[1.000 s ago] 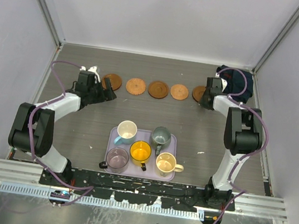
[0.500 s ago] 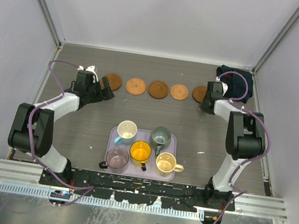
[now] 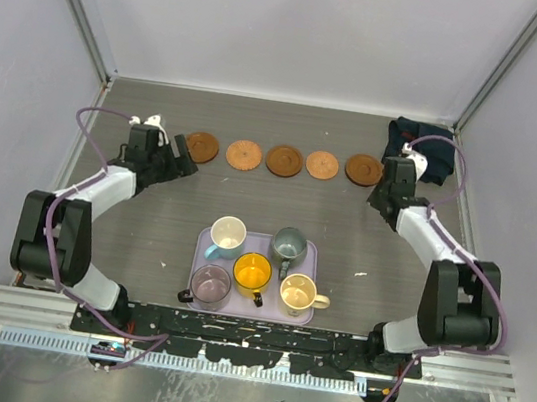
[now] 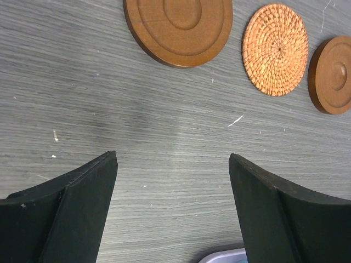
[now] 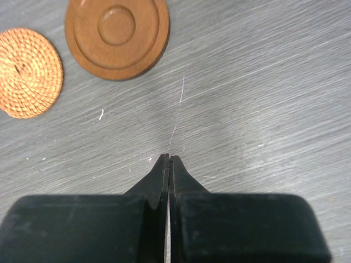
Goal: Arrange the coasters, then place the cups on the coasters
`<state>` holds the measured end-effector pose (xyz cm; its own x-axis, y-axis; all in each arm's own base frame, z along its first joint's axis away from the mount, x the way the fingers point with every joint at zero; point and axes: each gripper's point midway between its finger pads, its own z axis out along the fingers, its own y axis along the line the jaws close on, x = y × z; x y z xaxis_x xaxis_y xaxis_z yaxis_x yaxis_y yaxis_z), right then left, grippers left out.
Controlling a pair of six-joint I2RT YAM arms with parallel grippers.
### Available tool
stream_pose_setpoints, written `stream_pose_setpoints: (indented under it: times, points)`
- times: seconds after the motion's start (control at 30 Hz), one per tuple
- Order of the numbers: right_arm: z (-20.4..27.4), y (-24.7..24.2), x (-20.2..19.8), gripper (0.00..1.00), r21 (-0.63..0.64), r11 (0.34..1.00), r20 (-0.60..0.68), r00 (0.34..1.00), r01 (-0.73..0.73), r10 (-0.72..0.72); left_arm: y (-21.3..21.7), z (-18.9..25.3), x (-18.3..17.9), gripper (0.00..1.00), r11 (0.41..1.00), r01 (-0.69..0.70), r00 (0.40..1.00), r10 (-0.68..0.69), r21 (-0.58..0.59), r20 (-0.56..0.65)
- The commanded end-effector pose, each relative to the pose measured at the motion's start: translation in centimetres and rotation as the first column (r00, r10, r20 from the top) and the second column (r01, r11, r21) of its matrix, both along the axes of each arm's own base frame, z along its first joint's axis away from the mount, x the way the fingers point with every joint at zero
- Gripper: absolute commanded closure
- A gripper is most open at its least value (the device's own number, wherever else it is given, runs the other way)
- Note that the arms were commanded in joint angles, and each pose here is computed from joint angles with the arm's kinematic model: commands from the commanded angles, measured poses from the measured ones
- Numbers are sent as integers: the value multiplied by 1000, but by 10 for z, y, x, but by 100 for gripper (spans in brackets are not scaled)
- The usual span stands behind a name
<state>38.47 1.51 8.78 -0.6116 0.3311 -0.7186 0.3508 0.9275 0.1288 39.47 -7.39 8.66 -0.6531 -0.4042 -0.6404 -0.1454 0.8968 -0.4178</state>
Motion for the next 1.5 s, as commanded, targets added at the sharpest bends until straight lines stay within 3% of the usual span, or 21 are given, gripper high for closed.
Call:
stream_pose_setpoints:
  times: [0.0,0.23,0.3,0.47,0.6,0.9,1.27,1.47]
  points:
    - [35,-14,0,99,-33,997,129,989,70,-65,9,39,9,16,1000,-18,994,16,17,111]
    - [64,-30,-22,93,-45,987,254,958,152,-136,17,56,4,13,998,-44,990,38,40,134]
    - [71,-34,-28,88,-44,984,279,948,174,-156,16,59,3,4,998,-42,990,37,38,136]
    - [89,-45,-43,55,-25,972,348,913,235,-212,18,71,0,2,998,-50,986,43,37,161]
    - [106,-50,-55,43,3,963,401,882,271,-249,18,85,-6,2,998,-52,982,45,31,182]
    - [128,-54,-82,29,22,959,415,871,281,-265,24,127,-39,2,996,-93,963,88,8,253]
    - [133,-47,-97,0,29,971,391,892,236,-228,34,140,-81,2,990,-142,950,137,-2,282]
    - [120,-45,-100,0,19,973,341,914,228,-221,37,140,-96,2,988,-154,943,146,3,298]
